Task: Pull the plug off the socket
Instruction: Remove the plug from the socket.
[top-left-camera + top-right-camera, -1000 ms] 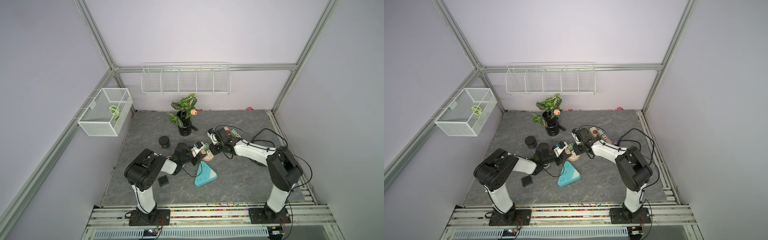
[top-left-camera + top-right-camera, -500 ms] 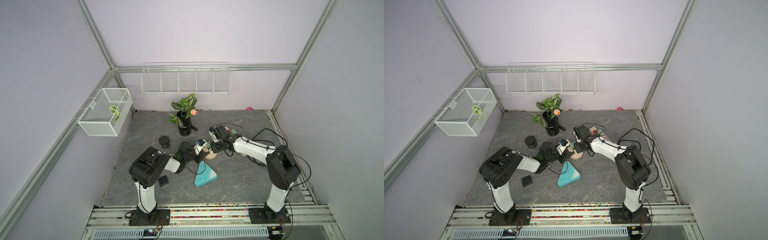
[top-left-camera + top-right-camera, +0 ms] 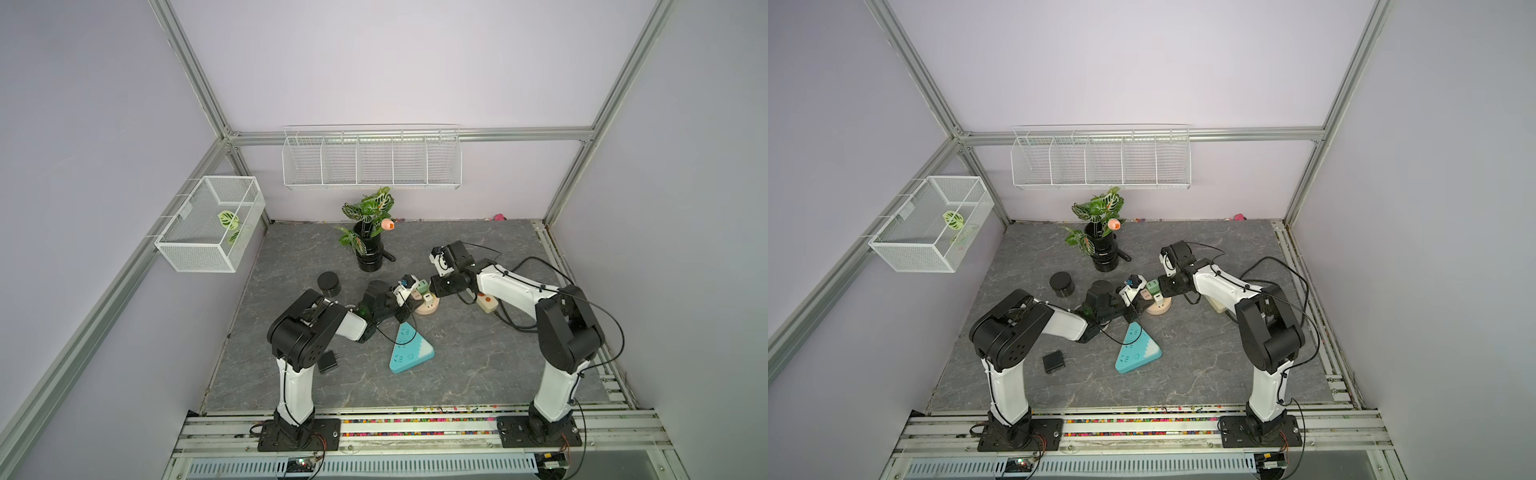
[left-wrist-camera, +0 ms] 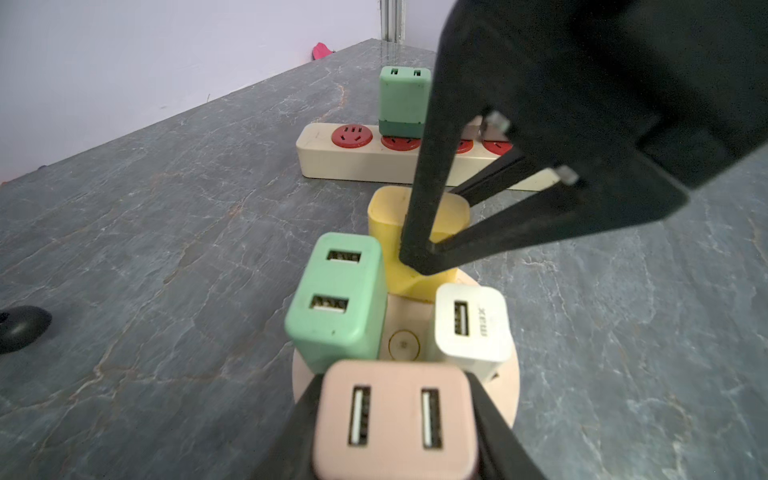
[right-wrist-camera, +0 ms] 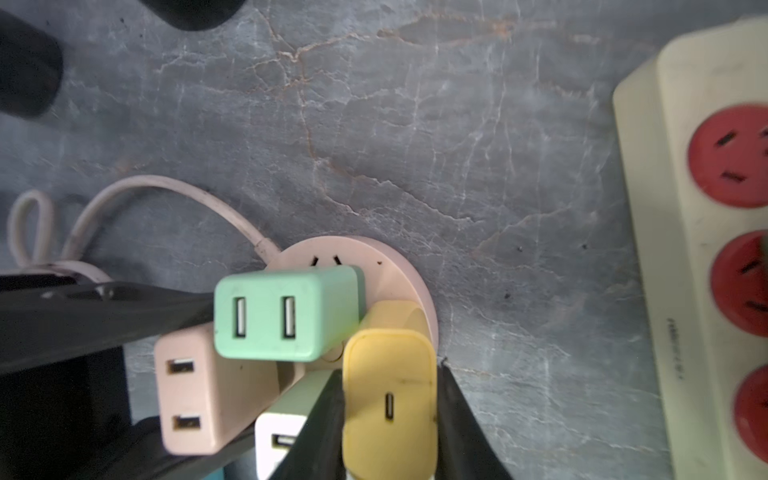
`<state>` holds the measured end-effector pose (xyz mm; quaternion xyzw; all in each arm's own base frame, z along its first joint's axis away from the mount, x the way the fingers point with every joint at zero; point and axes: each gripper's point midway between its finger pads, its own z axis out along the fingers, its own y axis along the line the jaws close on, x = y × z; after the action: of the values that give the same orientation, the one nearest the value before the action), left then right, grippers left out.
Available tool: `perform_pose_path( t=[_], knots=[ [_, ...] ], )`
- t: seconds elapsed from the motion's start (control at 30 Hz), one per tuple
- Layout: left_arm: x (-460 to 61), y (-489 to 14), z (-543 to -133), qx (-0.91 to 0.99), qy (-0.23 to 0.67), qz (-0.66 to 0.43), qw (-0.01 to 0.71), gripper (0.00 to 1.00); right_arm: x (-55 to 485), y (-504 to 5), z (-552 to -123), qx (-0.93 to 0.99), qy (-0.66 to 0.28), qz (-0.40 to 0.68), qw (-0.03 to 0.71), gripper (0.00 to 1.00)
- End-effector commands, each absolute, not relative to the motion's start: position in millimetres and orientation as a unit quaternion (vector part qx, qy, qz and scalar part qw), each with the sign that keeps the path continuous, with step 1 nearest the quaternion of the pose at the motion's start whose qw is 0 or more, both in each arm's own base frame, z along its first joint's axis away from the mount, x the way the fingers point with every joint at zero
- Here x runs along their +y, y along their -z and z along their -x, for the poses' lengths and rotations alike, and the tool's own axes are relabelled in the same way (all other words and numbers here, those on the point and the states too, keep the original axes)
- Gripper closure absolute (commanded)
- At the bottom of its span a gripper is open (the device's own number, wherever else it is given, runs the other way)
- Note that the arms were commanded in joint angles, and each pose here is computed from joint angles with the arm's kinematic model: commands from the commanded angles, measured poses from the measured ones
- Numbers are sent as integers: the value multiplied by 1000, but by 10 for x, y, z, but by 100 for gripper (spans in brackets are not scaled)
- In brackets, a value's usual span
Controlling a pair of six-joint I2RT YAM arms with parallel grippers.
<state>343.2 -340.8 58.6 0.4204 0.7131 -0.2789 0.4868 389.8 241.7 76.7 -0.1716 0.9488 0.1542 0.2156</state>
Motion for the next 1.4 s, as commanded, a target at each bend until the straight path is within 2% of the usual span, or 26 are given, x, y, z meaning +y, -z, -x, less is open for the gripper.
perform_pose_path(
  t=[0.0,0.17,0.27,0.4,0.5,0.57,0.67,0.83,0.97,1.1,1.2,1.3,1.37],
  knots=[
    [-2762,790,-2871,853,191,-412,259,100,2988,-1063,-3594,931,-199,228,205,100],
    [-2776,806,-2884,856,189,-411,249,100,2725,-1141,-3655,935,-135,220,244,100],
    [-2778,820,-2891,859,188,-410,242,100,2717,-1288,-3691,928,-139,222,263,100],
    [-2783,837,-2891,860,189,-409,238,100,2892,-1439,-3686,912,-257,196,254,100],
    [-2795,826,-2898,859,191,-410,240,100,2953,-1431,-3708,905,-310,168,238,100],
    [-2799,826,-2895,860,193,-409,237,100,2944,-1293,-3703,913,-298,166,223,100],
    [-2795,847,-2901,864,189,-408,226,100,2875,-1166,-3640,925,-221,202,236,100],
    [-2793,868,-2924,871,186,-401,217,100,2802,-1471,-3682,897,-153,263,320,100],
    [-2788,867,-2933,873,191,-394,216,100,2860,-1512,-3692,887,-161,284,327,100],
    [-2784,864,-2936,872,199,-390,217,100,2879,-1439,-3715,901,-203,228,308,100],
    [-2781,872,-2940,873,198,-390,215,100,2875,-1268,-3751,918,-254,172,253,100],
    [-2783,870,-2939,873,196,-392,212,100,2878,-1183,-3722,925,-223,177,253,100],
    [-2773,876,-2930,874,196,-392,211,100,2687,-1177,-3768,934,-182,154,267,100]
  ],
)
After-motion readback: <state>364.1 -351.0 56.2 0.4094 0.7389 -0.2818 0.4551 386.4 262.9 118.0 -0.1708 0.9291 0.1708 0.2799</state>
